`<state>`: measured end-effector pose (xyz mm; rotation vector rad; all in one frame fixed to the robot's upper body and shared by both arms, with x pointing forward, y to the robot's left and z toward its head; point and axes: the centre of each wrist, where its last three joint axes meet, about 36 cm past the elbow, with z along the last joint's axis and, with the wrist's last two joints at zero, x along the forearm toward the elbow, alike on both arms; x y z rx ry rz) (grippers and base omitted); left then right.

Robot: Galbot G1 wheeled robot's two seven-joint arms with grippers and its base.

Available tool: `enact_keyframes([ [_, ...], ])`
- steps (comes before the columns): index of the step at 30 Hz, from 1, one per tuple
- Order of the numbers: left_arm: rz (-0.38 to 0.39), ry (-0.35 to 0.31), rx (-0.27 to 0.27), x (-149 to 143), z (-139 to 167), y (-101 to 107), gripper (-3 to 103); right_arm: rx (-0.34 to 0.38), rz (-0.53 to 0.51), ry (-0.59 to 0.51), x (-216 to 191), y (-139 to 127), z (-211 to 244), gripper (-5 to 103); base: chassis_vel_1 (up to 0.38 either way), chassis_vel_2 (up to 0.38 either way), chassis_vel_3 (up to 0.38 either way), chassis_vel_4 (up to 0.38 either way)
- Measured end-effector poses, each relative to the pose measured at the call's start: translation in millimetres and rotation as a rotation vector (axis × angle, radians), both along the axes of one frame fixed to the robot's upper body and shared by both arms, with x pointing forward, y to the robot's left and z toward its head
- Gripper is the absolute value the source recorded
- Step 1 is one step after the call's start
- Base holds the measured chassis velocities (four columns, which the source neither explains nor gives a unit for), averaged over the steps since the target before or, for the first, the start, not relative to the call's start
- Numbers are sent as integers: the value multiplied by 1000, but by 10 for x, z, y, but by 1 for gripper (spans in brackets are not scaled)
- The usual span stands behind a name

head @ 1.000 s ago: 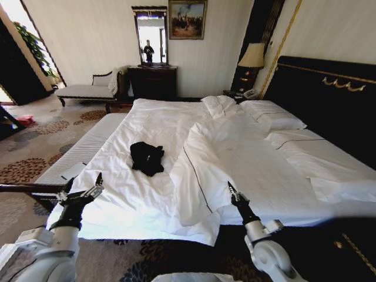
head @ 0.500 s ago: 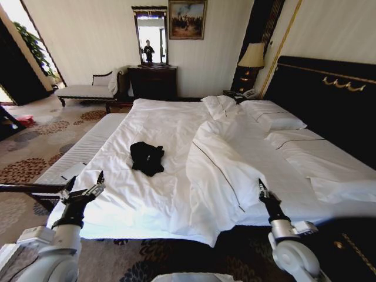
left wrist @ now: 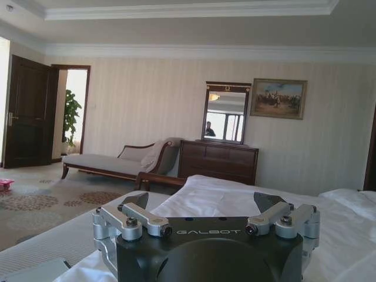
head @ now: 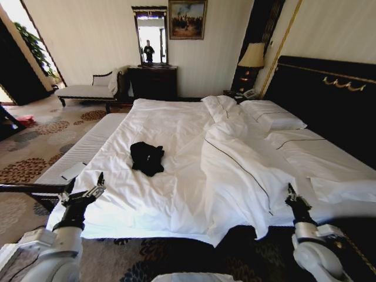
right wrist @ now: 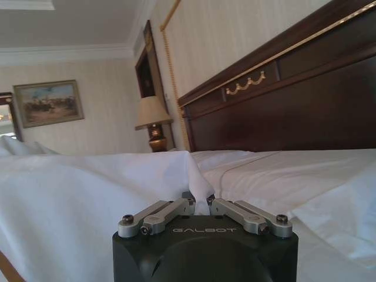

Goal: Fold the clothes on the bed.

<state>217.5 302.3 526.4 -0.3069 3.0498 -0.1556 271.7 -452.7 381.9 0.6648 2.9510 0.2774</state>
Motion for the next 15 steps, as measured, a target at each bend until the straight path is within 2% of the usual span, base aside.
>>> enact_keyframes([
  [3, 7, 1, 2, -8, 0, 6, 100, -8, -109, 8, -5, -149, 8, 0, 0, 0, 0, 0],
  [5, 8, 1, 2, -9, -1, 6, 100, -12, -126, 10, -8, -174, 13, 0, 0, 0, 0, 0],
  [9, 5, -12, 1, 18, 12, -3, 100, -49, -233, 32, -114, -316, 35, 0, 0, 0, 0, 0],
  [11, 4, -16, 0, 26, 14, -4, 100, -55, -244, 38, -139, -332, 31, 0, 0, 0, 0, 0],
  [15, -2, -31, -6, 104, -7, 23, 100, -103, -316, 81, -350, -458, -14, 0, 0, 0, 0, 0],
])
